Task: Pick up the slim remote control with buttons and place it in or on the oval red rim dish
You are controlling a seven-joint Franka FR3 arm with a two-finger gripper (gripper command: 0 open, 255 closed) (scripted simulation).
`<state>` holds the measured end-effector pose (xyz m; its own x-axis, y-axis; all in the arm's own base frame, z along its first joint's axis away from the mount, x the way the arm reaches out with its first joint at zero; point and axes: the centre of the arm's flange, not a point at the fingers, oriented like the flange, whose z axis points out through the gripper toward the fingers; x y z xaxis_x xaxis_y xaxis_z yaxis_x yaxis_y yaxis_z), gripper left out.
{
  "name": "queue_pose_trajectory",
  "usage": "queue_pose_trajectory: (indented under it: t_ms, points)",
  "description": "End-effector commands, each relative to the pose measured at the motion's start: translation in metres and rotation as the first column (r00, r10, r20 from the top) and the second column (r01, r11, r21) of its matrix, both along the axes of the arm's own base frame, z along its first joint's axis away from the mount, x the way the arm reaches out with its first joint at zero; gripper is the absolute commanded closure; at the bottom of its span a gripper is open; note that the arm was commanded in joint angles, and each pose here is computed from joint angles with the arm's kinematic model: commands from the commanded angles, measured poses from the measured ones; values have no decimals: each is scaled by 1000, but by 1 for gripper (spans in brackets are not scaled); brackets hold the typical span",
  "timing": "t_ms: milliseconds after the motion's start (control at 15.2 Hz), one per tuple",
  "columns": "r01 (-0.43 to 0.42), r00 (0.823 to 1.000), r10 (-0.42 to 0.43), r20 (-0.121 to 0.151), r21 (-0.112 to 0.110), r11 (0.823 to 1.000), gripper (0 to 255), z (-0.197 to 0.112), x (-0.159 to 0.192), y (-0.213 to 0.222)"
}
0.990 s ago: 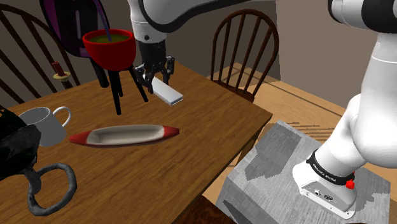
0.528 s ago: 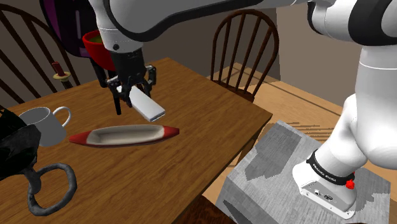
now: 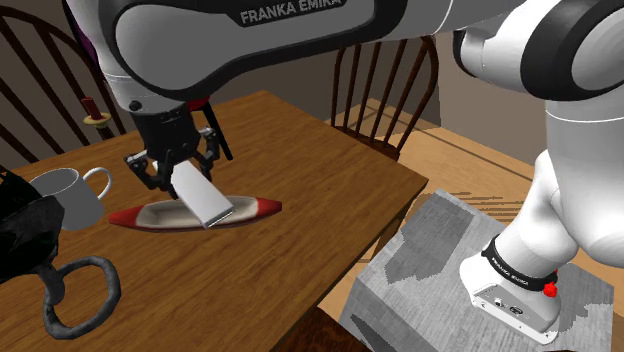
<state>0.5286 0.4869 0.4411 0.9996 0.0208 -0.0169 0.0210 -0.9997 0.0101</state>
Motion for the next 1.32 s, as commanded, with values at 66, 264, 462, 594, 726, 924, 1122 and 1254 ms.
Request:
queue_pose_trajectory:
  t_ms: [66,264,462,594,726,924,1122,1254]
  points:
    - [1,1000,-1,1,0,1000,255,-15,-1,1]
    - [1,1000,-1,1,0,1000,255,-31,-1,1]
    - [1,1000,-1,1,0,1000,255,-47,-1,1]
    - [1,1000,-1,1,0,1000,255,-57,-1,1]
    - [1,1000,-1,1,0,1000,255,-59,-1,1]
    - [1,1000,-1,1,0,1000,255,-59,-1,1]
    - [1,1000,-1,1,0,1000,255,-59,-1,1]
    - [1,1000,-1,1,0,1000,0,-59,-1,1]
